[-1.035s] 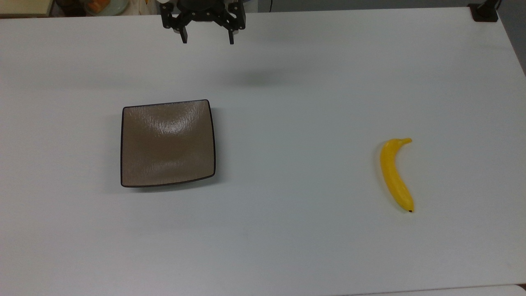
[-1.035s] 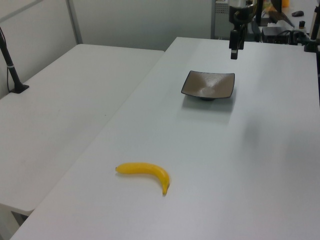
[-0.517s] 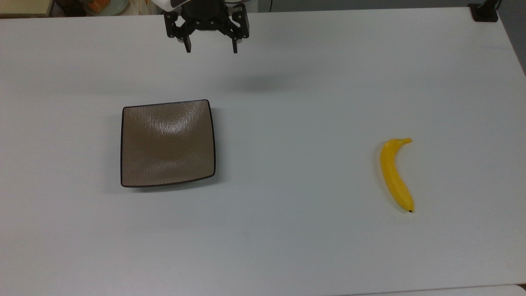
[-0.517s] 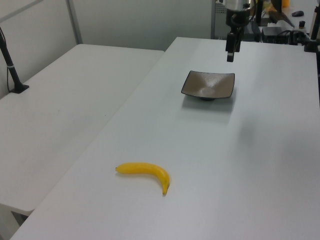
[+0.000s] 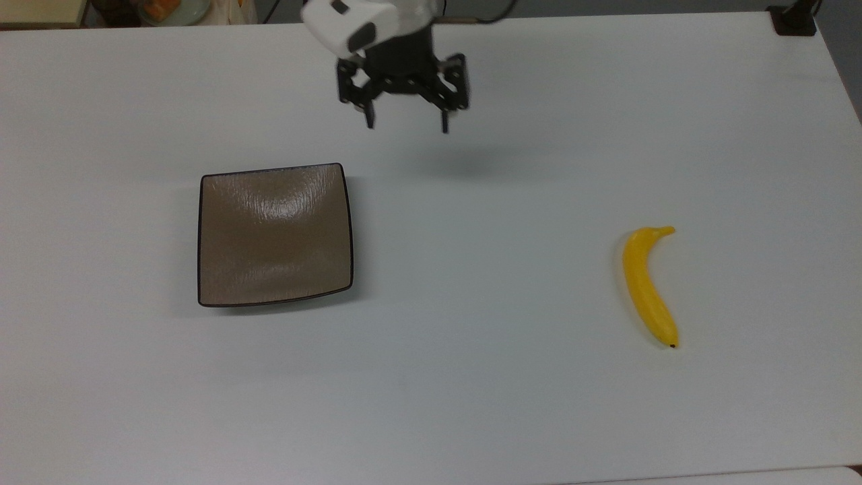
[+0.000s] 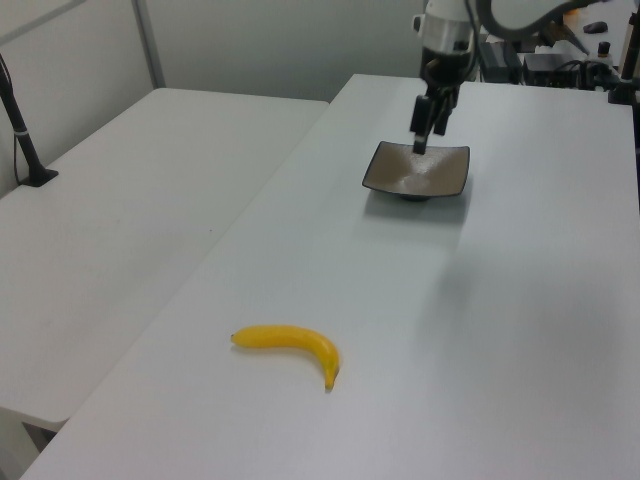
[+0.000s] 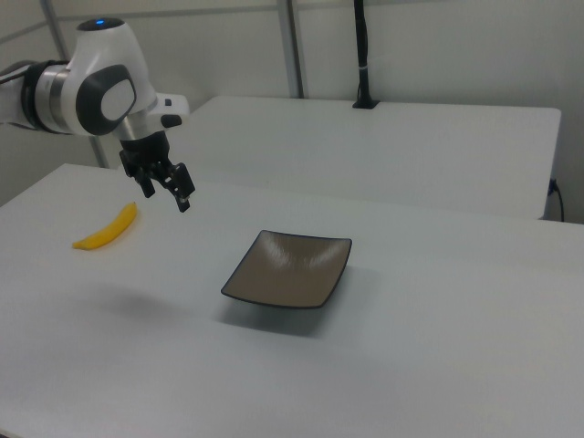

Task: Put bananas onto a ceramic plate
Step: 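Move the open gripper over the yellow banana, then lower the gripper onto the banana's stem end and close it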

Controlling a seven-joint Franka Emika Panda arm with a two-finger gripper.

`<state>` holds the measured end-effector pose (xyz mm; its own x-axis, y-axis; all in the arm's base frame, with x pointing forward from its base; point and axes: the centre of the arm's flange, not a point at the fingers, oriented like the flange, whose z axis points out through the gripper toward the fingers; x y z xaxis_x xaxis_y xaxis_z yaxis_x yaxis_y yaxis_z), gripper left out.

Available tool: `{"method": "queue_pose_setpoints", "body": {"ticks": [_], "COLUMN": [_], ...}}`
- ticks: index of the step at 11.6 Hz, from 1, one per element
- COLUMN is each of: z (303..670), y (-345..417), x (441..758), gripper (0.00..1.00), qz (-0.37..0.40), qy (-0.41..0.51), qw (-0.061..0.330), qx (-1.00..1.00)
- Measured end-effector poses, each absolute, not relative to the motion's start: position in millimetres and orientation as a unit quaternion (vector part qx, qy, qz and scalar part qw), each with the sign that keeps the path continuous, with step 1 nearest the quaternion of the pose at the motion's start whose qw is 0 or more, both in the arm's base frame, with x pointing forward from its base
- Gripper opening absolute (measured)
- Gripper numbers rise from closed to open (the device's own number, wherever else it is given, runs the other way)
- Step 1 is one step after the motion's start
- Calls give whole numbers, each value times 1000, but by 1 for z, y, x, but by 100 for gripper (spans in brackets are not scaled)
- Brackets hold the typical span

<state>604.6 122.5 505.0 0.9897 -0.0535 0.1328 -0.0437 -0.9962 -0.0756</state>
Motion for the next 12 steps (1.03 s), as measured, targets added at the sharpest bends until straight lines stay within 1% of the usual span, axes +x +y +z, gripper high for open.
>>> {"method": "queue_pose_setpoints", "body": {"ticks": [3, 5, 6, 8, 12], "z": [480, 473, 467, 455, 436], "y": [174, 215, 241, 273, 329], "x": [621, 630, 632, 631, 630], "gripper": [100, 100, 100, 100, 100], "qz": [-101, -124, -132, -138, -146], "qy": [61, 61, 60, 53, 44], "qw": [62, 83, 96, 110, 126], "qx": [-991, -987, -985, -983, -980]}}
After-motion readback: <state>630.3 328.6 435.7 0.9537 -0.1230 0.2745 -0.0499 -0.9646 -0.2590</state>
